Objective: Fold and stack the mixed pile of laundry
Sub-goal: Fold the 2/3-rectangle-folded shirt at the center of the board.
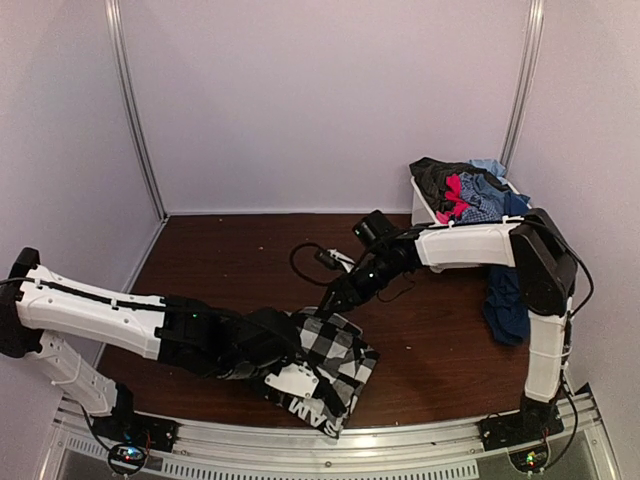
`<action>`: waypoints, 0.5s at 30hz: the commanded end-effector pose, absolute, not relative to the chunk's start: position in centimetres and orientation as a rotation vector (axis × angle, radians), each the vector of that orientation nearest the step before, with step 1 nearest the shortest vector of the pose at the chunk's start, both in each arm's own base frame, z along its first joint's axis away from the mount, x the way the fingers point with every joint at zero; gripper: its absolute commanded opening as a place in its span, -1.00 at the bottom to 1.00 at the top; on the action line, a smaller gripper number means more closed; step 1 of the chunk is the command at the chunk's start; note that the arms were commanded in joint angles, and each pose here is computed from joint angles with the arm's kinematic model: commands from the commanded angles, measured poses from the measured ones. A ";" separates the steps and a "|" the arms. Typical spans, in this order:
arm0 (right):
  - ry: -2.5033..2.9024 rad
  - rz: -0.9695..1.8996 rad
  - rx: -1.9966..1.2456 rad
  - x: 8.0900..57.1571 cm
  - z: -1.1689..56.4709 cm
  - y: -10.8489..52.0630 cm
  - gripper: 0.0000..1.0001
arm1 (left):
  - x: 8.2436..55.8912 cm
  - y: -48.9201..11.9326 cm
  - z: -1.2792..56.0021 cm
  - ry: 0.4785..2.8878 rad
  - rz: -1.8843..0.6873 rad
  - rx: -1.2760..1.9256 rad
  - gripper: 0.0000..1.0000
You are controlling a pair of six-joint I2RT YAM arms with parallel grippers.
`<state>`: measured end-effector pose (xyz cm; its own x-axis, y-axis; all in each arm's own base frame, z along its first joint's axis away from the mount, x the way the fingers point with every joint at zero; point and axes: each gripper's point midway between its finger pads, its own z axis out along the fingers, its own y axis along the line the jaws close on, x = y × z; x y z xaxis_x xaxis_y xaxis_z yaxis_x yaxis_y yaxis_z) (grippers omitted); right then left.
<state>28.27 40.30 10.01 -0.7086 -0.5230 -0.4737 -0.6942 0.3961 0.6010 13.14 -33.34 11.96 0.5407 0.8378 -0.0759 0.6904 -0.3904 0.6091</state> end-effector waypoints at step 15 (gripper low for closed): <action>2.585 1.202 -1.069 30.5 0.6 39.7 -0.27 | 21.7 -37.9 13.7 1.164 0.406 2.126 -0.64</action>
<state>31.87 39.96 3.41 -0.7442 -0.5206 -0.4185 -0.6523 0.4316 0.6231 19.62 -35.07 11.27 0.5210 0.8533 -0.0198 0.6818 -0.4021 0.6111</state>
